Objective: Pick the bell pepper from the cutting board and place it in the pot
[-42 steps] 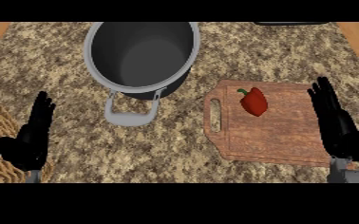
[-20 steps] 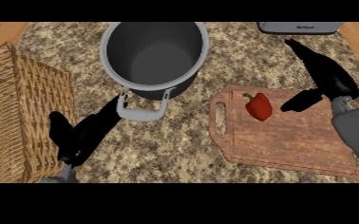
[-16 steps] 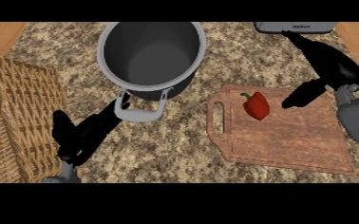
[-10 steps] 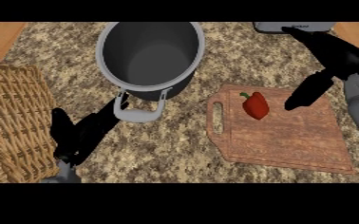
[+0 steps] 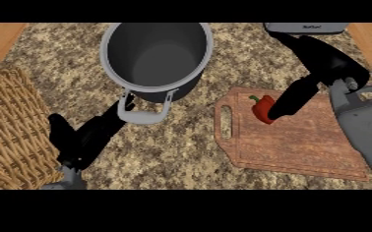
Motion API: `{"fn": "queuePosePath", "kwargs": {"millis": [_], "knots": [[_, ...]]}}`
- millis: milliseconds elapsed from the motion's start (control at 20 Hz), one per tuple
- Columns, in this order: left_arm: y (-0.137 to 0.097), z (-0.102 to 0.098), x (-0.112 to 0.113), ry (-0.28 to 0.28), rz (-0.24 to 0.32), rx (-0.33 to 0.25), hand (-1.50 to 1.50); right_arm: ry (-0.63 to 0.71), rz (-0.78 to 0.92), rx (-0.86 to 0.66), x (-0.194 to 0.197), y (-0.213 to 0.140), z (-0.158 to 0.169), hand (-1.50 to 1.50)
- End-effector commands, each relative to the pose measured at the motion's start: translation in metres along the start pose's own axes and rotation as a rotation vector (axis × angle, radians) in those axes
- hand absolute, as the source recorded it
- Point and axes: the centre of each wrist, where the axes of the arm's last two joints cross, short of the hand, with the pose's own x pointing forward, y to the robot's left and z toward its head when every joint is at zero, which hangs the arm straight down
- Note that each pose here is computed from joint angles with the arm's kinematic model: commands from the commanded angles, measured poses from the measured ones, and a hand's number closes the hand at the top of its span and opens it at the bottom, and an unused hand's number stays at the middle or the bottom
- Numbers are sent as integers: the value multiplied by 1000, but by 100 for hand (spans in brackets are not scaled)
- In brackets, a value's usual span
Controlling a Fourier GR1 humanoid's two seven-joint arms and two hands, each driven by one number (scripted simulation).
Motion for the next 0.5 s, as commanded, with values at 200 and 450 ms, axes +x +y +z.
{"fn": "queuePosePath", "kwargs": {"millis": [200,450], "knots": [[-3,5,0,-47,67,114,0,97,62,45,-5,44,-17,-150],[-14,6,4,-64,75,118,0,152,138,12,-6,70,-21,-150]]}}
